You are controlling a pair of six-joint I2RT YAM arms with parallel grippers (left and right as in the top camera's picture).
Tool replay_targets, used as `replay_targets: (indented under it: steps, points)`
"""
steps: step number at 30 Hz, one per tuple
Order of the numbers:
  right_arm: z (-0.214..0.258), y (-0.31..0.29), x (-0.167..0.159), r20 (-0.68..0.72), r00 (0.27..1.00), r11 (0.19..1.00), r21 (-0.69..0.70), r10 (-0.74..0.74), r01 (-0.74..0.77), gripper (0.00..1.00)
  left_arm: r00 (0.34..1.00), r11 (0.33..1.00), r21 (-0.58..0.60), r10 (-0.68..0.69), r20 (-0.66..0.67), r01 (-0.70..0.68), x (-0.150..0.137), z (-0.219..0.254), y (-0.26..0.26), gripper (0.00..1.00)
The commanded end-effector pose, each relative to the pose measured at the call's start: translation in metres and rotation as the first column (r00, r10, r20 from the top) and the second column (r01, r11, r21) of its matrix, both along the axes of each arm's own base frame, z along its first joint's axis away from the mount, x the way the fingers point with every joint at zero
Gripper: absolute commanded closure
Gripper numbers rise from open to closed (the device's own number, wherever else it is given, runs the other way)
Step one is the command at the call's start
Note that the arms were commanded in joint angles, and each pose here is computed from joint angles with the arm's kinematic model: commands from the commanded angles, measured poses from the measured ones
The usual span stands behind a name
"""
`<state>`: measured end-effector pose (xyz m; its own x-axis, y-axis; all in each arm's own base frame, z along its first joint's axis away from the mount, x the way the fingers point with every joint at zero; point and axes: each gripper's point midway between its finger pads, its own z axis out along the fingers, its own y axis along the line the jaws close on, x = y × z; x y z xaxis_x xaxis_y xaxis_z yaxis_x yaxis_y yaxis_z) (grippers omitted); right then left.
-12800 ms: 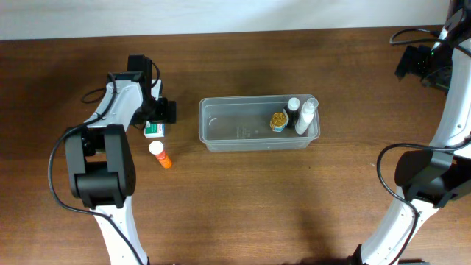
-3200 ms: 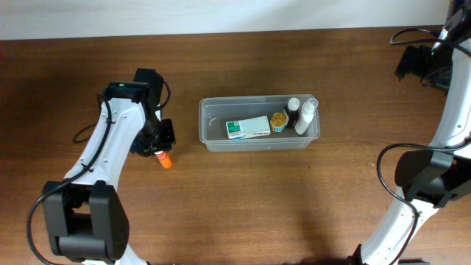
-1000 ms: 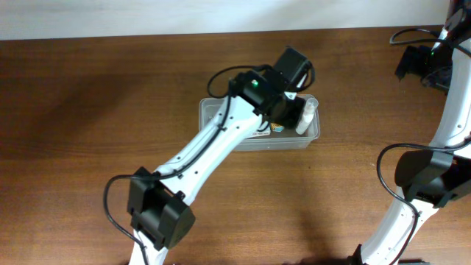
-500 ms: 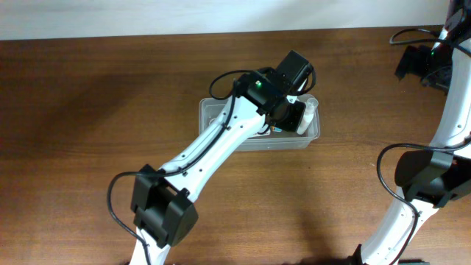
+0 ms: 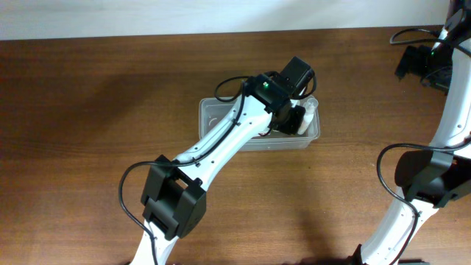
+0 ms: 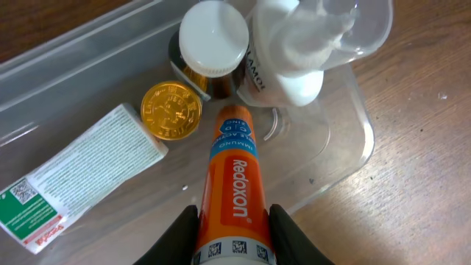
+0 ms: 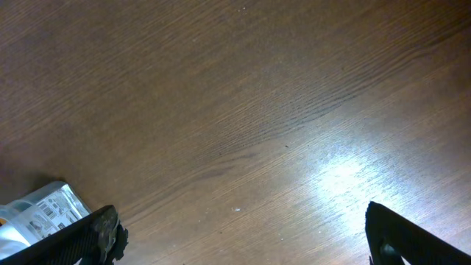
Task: Pack container
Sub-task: 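Lower the tube into the container's front and open left gripper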
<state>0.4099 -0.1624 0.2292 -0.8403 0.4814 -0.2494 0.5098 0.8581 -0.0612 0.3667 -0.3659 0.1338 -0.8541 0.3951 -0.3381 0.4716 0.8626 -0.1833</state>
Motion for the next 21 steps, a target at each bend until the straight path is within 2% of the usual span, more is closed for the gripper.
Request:
replay_targets:
  steps: [1, 21]
  points:
    - [0.013, -0.003, -0.005, 0.029, 1.0, 1.0, -0.018, -0.012, 0.012, 0.02, 1.0, 1.0, -0.018, -0.014, 0.023, 0.015, 0.004, 0.007, -0.004, 0.75]
    - [0.013, -0.003, -0.005, 0.029, 1.0, 1.0, -0.018, -0.012, 0.013, 0.02, 1.0, 1.0, 0.017, -0.015, -0.016, 0.015, 0.0, -0.009, -0.001, 0.75]
